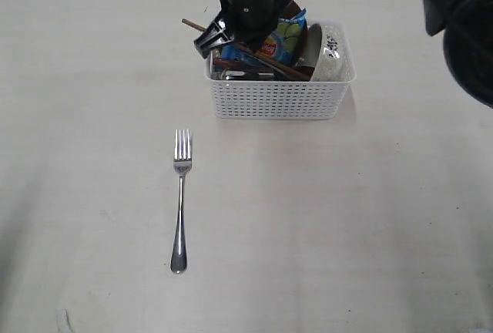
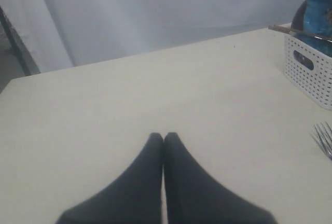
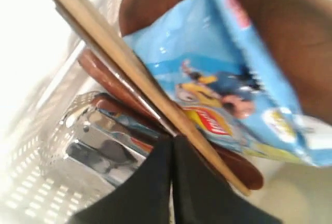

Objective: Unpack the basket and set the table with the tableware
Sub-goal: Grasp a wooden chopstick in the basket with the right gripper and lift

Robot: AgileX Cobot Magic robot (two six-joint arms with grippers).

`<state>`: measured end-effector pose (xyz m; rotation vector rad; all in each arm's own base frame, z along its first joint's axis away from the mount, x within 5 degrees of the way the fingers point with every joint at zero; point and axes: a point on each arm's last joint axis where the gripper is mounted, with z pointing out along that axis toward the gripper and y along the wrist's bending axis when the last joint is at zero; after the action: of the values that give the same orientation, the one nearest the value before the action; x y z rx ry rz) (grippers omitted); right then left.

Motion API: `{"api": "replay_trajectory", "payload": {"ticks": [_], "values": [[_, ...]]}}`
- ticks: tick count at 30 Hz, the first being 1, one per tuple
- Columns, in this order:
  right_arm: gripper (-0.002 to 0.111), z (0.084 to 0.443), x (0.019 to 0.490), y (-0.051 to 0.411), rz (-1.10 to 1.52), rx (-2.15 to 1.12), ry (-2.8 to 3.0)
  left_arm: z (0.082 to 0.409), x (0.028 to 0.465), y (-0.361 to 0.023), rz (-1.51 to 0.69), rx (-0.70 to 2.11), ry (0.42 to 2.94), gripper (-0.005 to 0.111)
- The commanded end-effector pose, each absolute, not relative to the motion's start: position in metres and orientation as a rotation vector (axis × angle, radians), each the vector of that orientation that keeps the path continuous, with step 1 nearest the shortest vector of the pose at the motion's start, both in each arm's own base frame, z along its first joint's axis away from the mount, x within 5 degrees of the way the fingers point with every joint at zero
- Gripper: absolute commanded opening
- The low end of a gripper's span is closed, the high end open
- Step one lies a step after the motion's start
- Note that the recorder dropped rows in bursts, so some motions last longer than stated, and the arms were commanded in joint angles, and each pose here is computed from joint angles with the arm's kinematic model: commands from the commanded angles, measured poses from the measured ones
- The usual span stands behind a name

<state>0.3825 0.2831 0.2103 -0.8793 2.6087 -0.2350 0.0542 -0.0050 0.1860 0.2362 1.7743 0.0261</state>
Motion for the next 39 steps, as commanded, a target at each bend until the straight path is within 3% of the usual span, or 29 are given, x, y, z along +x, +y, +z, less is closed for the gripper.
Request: {"api": "replay_trajectory", "payload": {"ticks": [1, 5, 10, 12, 18, 26, 31, 39], "values": [[0.0, 0.237, 0.379, 0.278, -0.211, -0.858, 2.565, 0.186, 0.054, -0.005, 0.016, 0.221, 1.768, 0.0], [0.004, 0.238, 0.371, 0.286, -0.072, -0.964, 2.58, 0.186, 0.054, -0.005, 0.016, 0.221, 1.768, 0.0], [0.044, 0.227, 0.37, 0.295, -0.042, -1.024, 2.57, 0.186, 0.054, -0.005, 0.016, 0.221, 1.768, 0.0], [0.047, 0.222, 0.372, 0.297, -0.07, -1.028, 2.556, 0.186, 0.054, -0.005, 0.016, 0.221, 1.768, 0.0], [0.038, 0.202, 0.381, 0.299, -0.189, -1.035, 2.506, 0.186, 0.054, -0.005, 0.016, 0.221, 1.768, 0.0], [0.036, 0.18, 0.388, 0.3, -0.259, -1.022, 2.514, 0.186, 0.054, -0.005, 0.016, 0.221, 1.768, 0.0], [0.0, 0.179, 0.388, 0.3, -0.26, -1.023, 2.515, 0.186, 0.054, -0.005, 0.016, 0.221, 1.768, 0.0], [0.0, 0.205, 0.384, 0.297, -0.237, -0.994, 2.489, 0.186, 0.054, -0.005, 0.016, 0.221, 1.768, 0.0]]}}
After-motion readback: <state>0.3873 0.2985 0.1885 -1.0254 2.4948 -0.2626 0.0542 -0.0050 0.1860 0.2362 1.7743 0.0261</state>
